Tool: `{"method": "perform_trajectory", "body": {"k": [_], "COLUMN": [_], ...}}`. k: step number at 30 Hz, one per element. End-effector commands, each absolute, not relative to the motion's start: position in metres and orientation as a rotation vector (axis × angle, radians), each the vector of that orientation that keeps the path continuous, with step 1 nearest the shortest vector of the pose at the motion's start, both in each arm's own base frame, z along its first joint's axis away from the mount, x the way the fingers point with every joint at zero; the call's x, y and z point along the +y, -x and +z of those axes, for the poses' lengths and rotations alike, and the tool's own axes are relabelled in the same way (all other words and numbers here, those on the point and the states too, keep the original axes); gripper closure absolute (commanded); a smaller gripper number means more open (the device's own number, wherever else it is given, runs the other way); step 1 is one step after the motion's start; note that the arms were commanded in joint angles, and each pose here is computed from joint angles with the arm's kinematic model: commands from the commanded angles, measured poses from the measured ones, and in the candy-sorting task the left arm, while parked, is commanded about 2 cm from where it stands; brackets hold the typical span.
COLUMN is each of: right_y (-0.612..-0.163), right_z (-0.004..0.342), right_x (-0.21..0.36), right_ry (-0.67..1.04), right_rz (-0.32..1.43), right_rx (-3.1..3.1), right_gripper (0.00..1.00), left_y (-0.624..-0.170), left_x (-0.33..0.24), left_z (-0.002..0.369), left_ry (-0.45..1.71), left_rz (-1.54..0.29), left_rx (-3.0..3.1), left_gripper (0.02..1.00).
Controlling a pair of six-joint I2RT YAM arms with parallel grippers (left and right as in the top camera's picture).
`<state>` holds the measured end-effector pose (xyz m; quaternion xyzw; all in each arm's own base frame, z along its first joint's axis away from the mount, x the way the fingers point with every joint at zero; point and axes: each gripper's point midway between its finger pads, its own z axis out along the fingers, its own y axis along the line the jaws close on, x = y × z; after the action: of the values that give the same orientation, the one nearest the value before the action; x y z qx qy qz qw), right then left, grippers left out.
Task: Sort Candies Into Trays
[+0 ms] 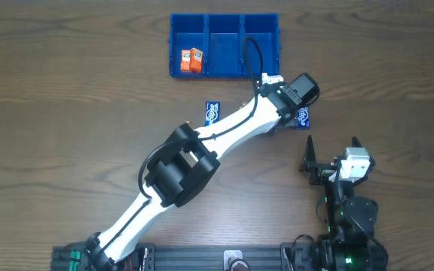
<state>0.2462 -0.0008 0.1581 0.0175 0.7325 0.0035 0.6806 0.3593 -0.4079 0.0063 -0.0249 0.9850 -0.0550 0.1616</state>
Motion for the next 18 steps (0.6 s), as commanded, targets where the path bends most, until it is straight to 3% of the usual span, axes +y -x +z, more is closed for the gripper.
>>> {"method": "perform_trajectory", "body": {"k": [1, 4, 6, 13, 18], "right_y": [-0.246, -0.246, -0.246, -0.246, -0.246], "right_z": [0.157, 0.157, 0.157, 0.157, 0.157], "right_x": [0.0, 0.0, 0.0, 0.0, 0.0], "right_ry": [-0.025, -0.025, -0.025, -0.025, -0.025], "right_rz": [0.003, 0.003, 0.003, 0.003, 0.003], "right_rx": [1.644, 1.644, 1.644, 1.644, 1.644], "right_gripper": [0.001, 0.001, 0.001, 0.001, 0.001], "left_y": [-0.359, -0.358, -0.359, -0.358, -0.363], "left_x": [-0.407, -0.407, -0.407, -0.408, -0.408], "left_z": [-0.003, -0.004, -0.004, -0.003, 0.013], "left_ry": [0.086, 0.076, 0.073, 0.042, 0.034], "left_rz": [-0.157, -0.157, -0.157, -0.151, -0.158], "left_rx": [2.834, 2.837, 2.836, 2.835, 2.798], "left_gripper": [0.343, 0.595, 0.665, 0.744, 0.744]}}
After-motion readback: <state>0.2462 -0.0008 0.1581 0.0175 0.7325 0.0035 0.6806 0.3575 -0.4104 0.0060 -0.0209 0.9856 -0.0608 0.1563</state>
